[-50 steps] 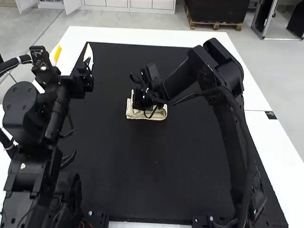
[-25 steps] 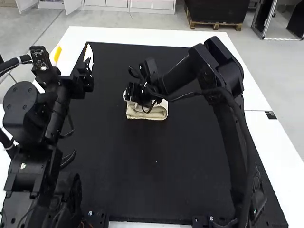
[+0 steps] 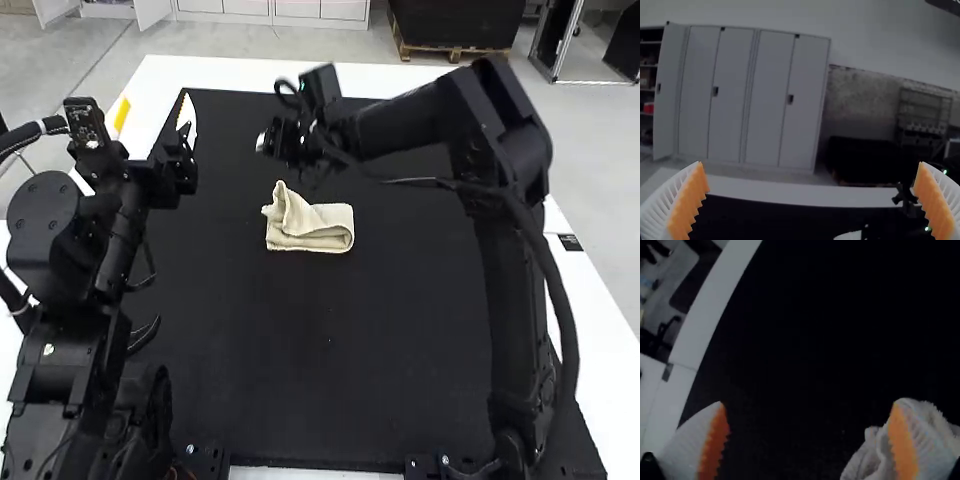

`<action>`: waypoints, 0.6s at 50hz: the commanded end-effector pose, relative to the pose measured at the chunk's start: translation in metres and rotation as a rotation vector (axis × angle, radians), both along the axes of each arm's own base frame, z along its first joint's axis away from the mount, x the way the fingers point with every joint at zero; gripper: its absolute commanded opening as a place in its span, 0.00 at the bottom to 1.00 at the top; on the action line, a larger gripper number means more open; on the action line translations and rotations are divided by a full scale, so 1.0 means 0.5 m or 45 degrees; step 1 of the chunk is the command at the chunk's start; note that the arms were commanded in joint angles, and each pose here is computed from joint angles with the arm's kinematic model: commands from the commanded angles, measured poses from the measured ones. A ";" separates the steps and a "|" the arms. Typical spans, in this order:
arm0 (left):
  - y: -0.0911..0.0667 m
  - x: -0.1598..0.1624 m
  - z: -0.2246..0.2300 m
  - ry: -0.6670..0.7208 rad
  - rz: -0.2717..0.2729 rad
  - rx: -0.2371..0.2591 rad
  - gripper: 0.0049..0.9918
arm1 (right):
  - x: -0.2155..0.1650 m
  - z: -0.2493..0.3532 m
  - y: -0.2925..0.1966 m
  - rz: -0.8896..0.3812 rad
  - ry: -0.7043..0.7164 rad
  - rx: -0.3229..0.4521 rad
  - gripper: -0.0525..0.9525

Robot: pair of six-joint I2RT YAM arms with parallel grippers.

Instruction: Fold the towel.

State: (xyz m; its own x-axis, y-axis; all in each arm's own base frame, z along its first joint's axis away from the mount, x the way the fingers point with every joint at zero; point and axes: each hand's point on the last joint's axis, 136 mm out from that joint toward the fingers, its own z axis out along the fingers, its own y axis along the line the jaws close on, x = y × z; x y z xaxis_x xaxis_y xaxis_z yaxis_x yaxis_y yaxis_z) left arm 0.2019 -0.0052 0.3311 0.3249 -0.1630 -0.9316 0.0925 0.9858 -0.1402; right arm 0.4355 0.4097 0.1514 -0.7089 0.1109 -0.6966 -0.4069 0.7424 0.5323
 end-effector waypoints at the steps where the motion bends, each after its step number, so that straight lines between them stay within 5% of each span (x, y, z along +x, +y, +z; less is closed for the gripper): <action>1: -0.002 -0.005 0.004 -0.016 -0.008 -0.005 0.98 | 0.019 0.046 -0.033 -0.025 -0.021 0.008 0.43; 5: -0.003 -0.006 0.005 -0.016 -0.010 -0.005 0.98 | 0.023 0.014 -0.069 -0.054 0.016 -0.031 0.04; 30: -0.005 -0.007 0.007 -0.022 -0.018 -0.007 0.98 | -0.023 -0.123 -0.103 -0.032 0.119 -0.104 0.05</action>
